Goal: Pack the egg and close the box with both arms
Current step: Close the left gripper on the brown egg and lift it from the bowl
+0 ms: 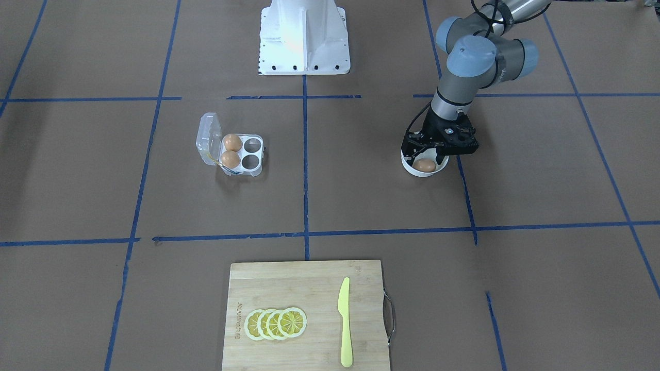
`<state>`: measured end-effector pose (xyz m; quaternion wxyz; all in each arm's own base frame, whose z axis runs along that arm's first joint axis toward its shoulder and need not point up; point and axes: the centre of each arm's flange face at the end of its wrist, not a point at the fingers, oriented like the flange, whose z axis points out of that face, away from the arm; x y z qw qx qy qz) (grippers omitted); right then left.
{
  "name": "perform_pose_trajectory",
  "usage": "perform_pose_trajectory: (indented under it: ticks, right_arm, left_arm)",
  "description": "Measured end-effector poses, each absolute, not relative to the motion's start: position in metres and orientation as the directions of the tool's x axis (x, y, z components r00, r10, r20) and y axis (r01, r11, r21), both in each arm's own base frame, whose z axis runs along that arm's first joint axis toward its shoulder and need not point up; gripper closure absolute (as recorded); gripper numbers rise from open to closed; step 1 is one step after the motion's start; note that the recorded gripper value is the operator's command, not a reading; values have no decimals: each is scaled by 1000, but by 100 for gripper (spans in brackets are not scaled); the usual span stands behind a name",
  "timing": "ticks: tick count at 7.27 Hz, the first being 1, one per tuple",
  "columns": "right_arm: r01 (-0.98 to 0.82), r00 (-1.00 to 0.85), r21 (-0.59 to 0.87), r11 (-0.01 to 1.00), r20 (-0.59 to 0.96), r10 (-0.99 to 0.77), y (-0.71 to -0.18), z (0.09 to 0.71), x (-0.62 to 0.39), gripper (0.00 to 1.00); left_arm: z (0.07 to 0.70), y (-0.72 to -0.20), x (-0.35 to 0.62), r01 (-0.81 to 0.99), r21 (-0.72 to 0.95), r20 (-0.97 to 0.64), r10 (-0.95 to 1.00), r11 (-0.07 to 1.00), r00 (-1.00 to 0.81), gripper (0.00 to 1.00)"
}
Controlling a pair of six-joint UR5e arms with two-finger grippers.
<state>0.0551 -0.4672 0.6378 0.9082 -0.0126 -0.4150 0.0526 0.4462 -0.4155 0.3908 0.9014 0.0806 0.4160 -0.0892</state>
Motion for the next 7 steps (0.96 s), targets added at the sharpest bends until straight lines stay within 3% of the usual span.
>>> perform_pose_trajectory:
  ticks: [2,3,5,6,7]
  right_arm:
    - [-85,649,-70,994,753,109,-466,639,55,0]
    - [-85,649,-71,994,753,110,-465,640,55,0]
    - [-85,648,-75,994,753,112,-463,641,55,0]
    - [-84,648,-76,994,753,113,-462,642,55,0]
    - [-84,648,-76,994,754,113,-462,642,55,0]
  left_arm:
    - [392,-420,451,236,77,-759,-96,969,644,23]
    - [393,-420,451,237,78,-758,-97,968,645,37]
    - [394,-421,451,239,80,-756,-98,968,647,86]
    - [394,-421,451,244,84,-754,-98,966,649,98]
    - [394,-422,450,251,91,-753,-99,964,651,100]
